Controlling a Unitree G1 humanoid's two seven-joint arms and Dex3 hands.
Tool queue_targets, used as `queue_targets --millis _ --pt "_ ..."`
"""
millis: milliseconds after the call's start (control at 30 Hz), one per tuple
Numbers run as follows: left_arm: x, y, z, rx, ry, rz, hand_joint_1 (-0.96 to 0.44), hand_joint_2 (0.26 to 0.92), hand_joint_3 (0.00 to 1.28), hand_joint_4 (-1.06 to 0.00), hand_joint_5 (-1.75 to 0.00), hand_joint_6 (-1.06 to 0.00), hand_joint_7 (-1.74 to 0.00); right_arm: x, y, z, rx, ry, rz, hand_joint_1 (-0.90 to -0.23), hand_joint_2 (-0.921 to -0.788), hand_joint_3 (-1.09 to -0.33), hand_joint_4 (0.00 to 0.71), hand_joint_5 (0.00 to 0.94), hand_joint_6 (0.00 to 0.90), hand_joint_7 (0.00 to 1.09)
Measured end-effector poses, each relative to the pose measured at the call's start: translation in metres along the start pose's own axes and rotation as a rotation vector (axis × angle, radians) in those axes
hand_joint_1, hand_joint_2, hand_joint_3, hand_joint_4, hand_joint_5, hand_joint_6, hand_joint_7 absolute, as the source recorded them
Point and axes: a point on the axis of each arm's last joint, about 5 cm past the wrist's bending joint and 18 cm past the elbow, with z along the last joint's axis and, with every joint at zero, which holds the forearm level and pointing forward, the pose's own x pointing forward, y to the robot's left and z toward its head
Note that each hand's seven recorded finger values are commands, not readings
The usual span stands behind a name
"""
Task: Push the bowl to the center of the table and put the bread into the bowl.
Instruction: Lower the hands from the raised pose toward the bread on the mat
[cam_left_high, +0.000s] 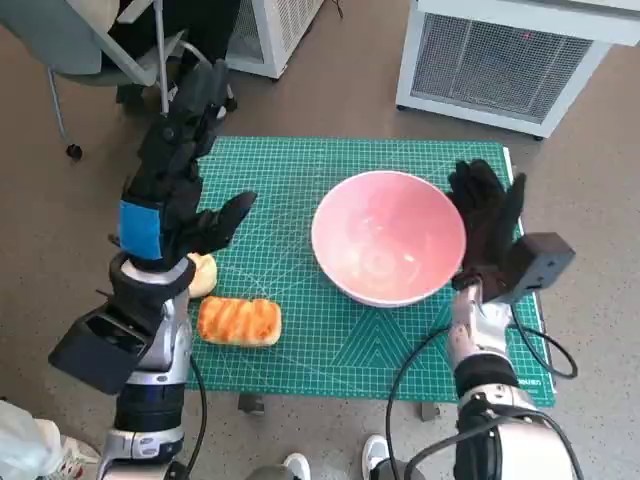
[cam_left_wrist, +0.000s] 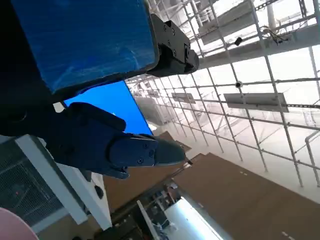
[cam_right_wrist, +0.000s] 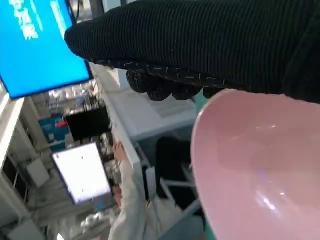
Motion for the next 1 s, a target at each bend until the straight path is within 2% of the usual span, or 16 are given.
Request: queue_targets --millis 267,433,567,700,867,1000 --pt "-0.004 0.000 0.002 0.018 0.018 0.012 -0.47 0.921 0.24 -0.28 0.00 -0.39 -0.01 0.0064 0.014 0.003 0.016 0.033 0.030 -0.471 -0.921 -0.913 0.158 0.011 0.034 0.39" --pt "-0.005 0.001 0.003 0.029 0.020 0.012 -0.48 0.921 0.25 -0.28 0.00 -0.39 -0.01 0.0082 0.019 0.004 0.017 0.064 0.029 -0.466 -0.921 -0.910 0.141 0.002 0.043 0.39" --pt "-0.008 0.001 0.003 0.038 0.025 0.010 -0.48 0.921 0.25 -0.28 0.00 -0.39 -0.01 0.0100 0.022 0.005 -0.002 0.076 0.031 -0.471 -0.921 -0.907 0.152 0.008 0.042 0.38" --pt "-0.012 0.001 0.005 0.047 0.028 0.007 -0.49 0.921 0.25 -0.27 0.00 -0.38 -0.01 0.0118 0.023 0.007 -0.026 0.072 0.037 -0.502 -0.921 -0.889 0.165 0.011 0.049 0.37" --pt "-0.018 0.009 0.009 0.084 0.036 -0.006 -0.49 0.921 0.25 -0.27 0.00 -0.38 -0.01 0.0145 0.023 0.013 -0.045 0.027 0.046 -0.524 -0.921 -0.874 0.173 0.012 0.047 0.36" --pt "-0.024 0.020 0.014 0.136 0.051 -0.050 -0.52 0.921 0.26 -0.26 0.00 -0.37 0.00 0.0179 0.020 0.024 -0.070 -0.090 0.067 -0.518 -0.921 -0.876 0.182 0.010 0.009 0.44"
